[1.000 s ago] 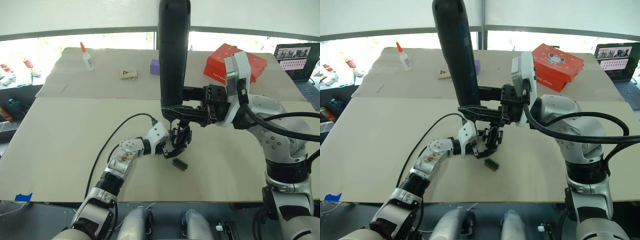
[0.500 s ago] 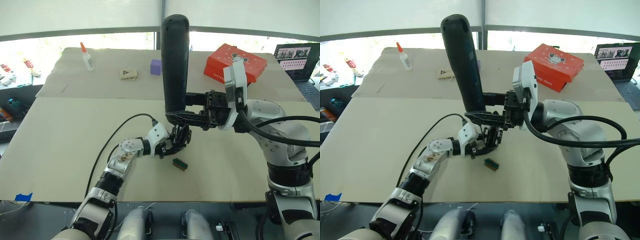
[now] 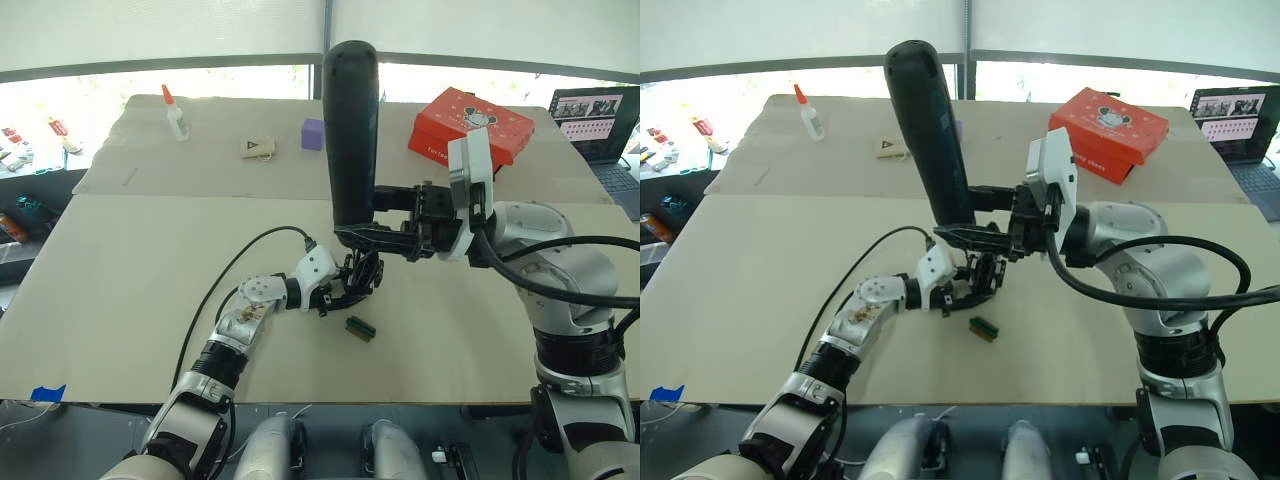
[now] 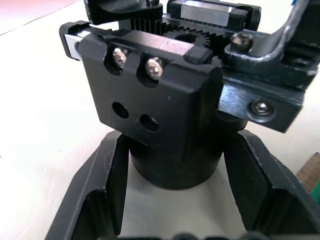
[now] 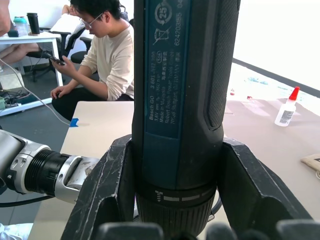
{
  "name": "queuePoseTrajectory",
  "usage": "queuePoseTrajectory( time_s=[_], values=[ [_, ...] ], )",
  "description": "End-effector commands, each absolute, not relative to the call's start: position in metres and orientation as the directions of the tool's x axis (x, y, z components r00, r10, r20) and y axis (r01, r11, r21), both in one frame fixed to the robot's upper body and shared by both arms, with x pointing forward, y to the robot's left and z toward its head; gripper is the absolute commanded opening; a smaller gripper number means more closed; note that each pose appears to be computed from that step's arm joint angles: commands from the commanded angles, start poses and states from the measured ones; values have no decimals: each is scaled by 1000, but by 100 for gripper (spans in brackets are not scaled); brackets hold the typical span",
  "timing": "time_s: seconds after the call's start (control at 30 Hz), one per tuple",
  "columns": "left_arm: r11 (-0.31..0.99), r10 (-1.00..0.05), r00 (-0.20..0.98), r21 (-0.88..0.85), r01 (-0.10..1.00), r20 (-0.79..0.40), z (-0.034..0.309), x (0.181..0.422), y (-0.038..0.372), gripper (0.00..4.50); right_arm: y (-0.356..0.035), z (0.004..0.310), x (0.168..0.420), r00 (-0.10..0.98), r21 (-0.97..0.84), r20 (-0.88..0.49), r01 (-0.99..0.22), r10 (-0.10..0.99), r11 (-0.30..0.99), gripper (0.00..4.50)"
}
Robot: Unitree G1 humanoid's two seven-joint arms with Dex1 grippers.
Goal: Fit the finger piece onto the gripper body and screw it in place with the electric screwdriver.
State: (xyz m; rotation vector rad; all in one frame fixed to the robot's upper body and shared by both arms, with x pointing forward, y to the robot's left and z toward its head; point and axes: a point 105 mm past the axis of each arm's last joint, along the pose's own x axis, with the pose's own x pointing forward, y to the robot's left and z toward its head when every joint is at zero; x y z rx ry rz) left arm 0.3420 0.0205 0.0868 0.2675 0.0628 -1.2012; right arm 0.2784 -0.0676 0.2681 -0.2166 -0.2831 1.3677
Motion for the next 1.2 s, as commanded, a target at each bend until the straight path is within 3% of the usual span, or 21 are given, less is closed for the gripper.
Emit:
queuePoseTrajectory(
  time_s=[0.03, 1.2],
  values=[
    [330, -917, 363, 191, 924, -168, 95, 343, 18, 226, -70, 284, 272, 157, -383, 122, -904, 980, 193, 192],
    [325, -920, 357, 195, 925, -160, 100, 345, 19, 226, -67, 279, 271, 152, -402, 86, -899, 985, 174, 192]
  ],
)
